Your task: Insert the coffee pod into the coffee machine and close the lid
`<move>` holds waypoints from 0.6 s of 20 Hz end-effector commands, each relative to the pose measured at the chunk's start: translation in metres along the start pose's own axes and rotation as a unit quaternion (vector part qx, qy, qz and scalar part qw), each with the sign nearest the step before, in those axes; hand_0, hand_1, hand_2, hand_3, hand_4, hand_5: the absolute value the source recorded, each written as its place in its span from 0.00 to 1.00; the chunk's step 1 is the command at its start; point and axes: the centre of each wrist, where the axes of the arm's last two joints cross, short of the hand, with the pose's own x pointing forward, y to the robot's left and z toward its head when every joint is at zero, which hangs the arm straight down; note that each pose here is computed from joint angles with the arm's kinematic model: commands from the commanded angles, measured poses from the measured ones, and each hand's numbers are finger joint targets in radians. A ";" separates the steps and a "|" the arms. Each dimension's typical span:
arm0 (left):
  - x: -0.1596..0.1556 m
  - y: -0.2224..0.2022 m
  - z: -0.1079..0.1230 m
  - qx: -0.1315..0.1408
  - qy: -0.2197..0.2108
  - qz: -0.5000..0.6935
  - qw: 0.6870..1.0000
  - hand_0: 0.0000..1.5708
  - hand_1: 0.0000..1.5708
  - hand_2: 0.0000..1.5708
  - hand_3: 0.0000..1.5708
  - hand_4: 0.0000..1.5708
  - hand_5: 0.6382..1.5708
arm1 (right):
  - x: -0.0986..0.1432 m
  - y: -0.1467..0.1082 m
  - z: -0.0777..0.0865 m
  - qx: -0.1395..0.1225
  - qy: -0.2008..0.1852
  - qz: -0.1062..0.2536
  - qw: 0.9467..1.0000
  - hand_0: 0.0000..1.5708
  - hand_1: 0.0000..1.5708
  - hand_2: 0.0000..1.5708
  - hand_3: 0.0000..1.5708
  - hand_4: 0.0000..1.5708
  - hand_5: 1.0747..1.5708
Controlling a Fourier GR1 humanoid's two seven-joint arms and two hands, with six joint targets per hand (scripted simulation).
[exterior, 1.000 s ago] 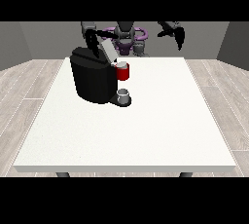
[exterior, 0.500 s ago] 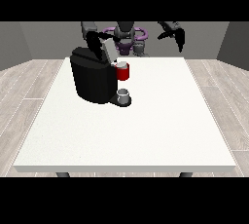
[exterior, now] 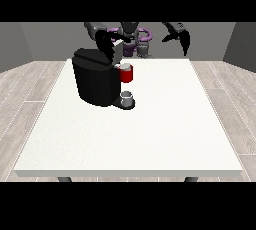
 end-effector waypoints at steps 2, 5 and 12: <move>0.009 0.002 -0.009 -0.001 -0.008 -0.009 1.000 0.00 0.00 0.00 0.00 0.21 1.00 | 0.024 0.040 -0.007 0.039 -0.053 0.010 0.998 0.00 0.00 0.00 0.00 0.00 1.00; 0.001 -0.011 -0.007 -0.006 -0.016 0.003 1.000 0.00 0.00 0.00 0.00 0.23 1.00 | 0.045 0.036 -0.009 0.043 -0.071 0.051 0.995 0.00 0.00 0.00 0.00 0.00 1.00; 0.011 -0.017 -0.018 -0.049 -0.032 0.010 0.998 0.00 0.00 0.00 0.00 0.25 1.00 | 0.086 0.037 -0.014 0.013 -0.079 0.083 0.993 0.00 0.00 0.00 0.00 0.17 1.00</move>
